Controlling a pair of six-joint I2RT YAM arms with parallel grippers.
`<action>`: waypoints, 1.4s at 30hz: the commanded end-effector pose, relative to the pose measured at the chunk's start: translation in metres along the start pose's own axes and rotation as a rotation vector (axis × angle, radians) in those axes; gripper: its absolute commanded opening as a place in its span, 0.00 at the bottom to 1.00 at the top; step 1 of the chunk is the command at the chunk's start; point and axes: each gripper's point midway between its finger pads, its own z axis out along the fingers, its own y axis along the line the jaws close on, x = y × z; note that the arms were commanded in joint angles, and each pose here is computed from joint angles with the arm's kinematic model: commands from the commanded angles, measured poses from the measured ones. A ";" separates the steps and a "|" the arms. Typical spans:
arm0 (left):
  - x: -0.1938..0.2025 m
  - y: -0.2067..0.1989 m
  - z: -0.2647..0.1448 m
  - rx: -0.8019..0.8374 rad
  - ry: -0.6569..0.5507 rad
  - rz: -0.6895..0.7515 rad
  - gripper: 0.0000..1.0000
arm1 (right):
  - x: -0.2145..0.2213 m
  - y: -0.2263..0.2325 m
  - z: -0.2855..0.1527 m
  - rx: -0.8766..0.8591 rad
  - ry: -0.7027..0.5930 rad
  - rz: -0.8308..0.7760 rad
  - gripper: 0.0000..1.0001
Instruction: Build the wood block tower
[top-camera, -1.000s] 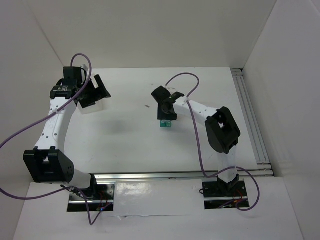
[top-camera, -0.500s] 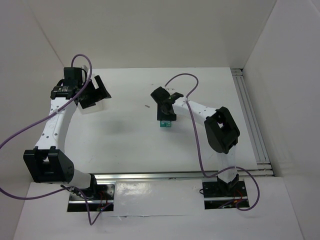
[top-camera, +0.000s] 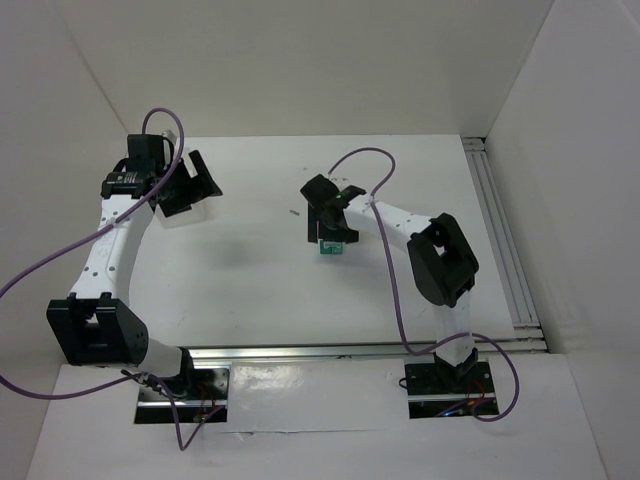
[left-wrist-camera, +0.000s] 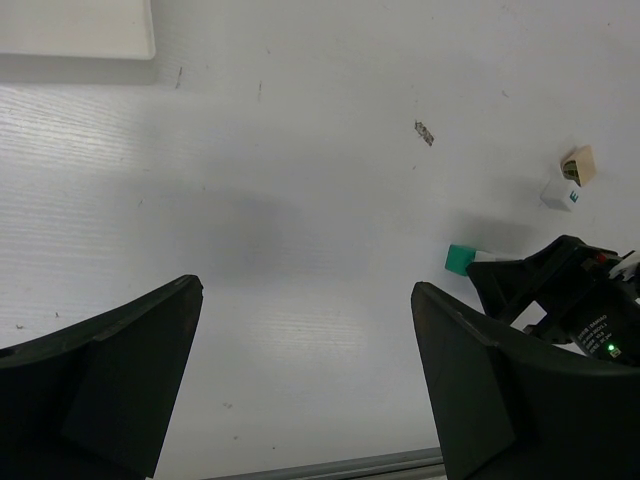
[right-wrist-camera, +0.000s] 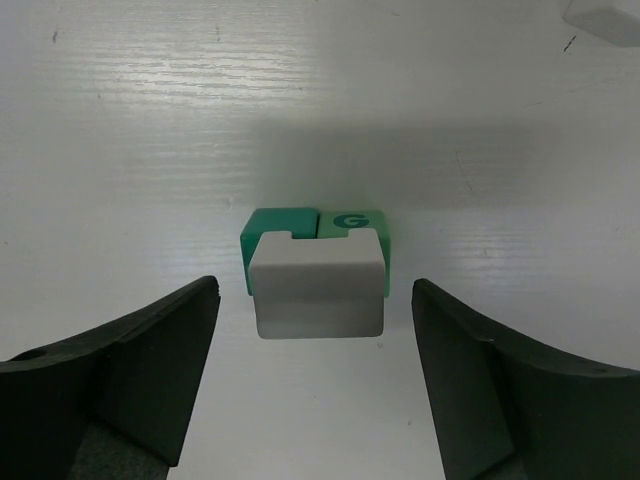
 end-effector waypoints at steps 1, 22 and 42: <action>-0.005 -0.002 0.000 0.013 -0.022 -0.007 0.99 | -0.003 0.006 -0.005 0.000 -0.009 -0.021 0.86; -0.010 -0.003 -0.005 0.012 -0.042 -0.003 0.99 | -0.109 -0.091 0.007 0.080 -0.144 0.168 0.94; -0.006 -0.004 0.002 0.009 -0.022 0.000 0.99 | -0.088 -0.110 0.069 0.107 -0.046 0.197 0.63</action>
